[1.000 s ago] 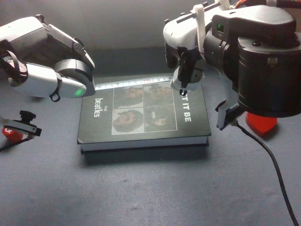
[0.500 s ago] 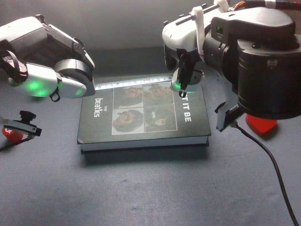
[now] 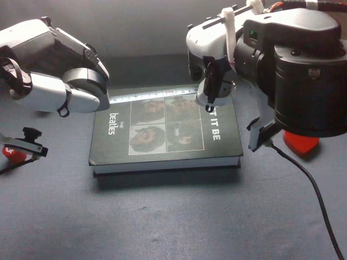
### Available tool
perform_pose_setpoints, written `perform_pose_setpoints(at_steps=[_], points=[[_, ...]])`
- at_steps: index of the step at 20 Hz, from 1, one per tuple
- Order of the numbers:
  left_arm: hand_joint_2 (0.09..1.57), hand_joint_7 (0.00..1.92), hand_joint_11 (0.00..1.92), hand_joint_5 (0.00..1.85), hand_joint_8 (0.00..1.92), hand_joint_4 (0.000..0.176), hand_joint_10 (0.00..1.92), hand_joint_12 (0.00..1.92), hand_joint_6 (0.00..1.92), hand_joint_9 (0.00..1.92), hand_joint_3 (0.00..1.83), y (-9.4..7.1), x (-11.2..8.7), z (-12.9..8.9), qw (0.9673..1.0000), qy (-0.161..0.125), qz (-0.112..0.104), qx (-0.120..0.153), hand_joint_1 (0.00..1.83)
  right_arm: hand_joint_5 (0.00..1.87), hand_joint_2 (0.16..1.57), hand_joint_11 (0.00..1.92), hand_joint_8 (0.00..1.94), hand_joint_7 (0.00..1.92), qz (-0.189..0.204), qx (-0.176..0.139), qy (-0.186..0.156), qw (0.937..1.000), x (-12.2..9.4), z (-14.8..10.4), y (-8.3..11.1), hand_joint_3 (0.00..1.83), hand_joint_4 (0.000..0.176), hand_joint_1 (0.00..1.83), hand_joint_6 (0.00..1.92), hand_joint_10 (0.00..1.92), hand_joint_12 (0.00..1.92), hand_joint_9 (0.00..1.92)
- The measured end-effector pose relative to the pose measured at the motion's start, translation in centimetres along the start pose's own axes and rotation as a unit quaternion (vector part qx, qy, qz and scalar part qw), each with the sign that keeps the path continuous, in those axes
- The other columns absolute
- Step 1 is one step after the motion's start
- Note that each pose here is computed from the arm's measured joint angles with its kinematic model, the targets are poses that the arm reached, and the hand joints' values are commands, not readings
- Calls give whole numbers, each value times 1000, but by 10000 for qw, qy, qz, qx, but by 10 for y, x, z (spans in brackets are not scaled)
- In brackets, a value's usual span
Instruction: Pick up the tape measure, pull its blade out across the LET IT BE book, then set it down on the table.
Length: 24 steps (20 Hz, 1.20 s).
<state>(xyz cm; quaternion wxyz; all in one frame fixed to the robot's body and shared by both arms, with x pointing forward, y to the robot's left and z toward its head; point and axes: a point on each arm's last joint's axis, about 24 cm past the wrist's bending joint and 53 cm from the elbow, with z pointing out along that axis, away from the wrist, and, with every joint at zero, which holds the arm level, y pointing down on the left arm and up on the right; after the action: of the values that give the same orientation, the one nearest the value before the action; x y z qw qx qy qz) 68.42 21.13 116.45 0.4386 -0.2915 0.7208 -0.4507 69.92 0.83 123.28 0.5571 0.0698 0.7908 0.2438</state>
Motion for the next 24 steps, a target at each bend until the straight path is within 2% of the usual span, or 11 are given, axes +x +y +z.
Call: perform_pose_setpoints(at_steps=[2,3,4,6,8,16,24], points=[[1069,1068,921,1058,822,0,1130,1002,700,1004,0,0,0,0,10000,1,-2,-2,1389,863,1140,458,29,935,0,-14,5,10000,0,0,1,1,0,1015,28,45,1026,880],[1069,1068,921,1058,823,0,1130,1003,700,1004,0,0,0,0,10000,1,-2,-2,1388,871,1162,555,808,996,13,-25,-3,10000,0,0,1,0,0,1166,865,80,1048,994],[1069,1068,924,1055,823,0,1131,1005,702,1004,0,0,0,0,10000,1,-2,0,1388,868,1149,628,1004,1000,14,-43,-19,10000,-1,0,1,0,0,1198,1021,137,1159,1081],[1069,1070,938,1054,820,0,1129,1010,706,1005,0,0,1,0,10000,7,2,-2,1389,895,1131,656,1038,1029,2,-69,-40,10000,-2,0,3,0,0,1219,1002,547,1314,1020],[1069,1076,940,1051,816,0,1132,1010,708,1000,0,0,2,1,10000,18,-4,2,1389,906,1127,617,1047,1031,8,-71,-35,10000,-2,0,3,0,0,1224,979,798,1348,931],[1070,1069,932,1054,827,0,1129,1008,703,1003,0,0,2,1,10000,24,-15,2,1389,890,1135,652,1076,1013,-19,-69,-18,10000,0,0,0,0,0,1219,1008,825,1314,898],[1069,1069,935,1052,830,0,1119,1003,706,1009,0,0,2,2,10000,14,-48,1,1389,897,1138,653,1092,992,-13,28,-54,10000,-9,0,-21,1,0,1212,1016,835,1322,886]])
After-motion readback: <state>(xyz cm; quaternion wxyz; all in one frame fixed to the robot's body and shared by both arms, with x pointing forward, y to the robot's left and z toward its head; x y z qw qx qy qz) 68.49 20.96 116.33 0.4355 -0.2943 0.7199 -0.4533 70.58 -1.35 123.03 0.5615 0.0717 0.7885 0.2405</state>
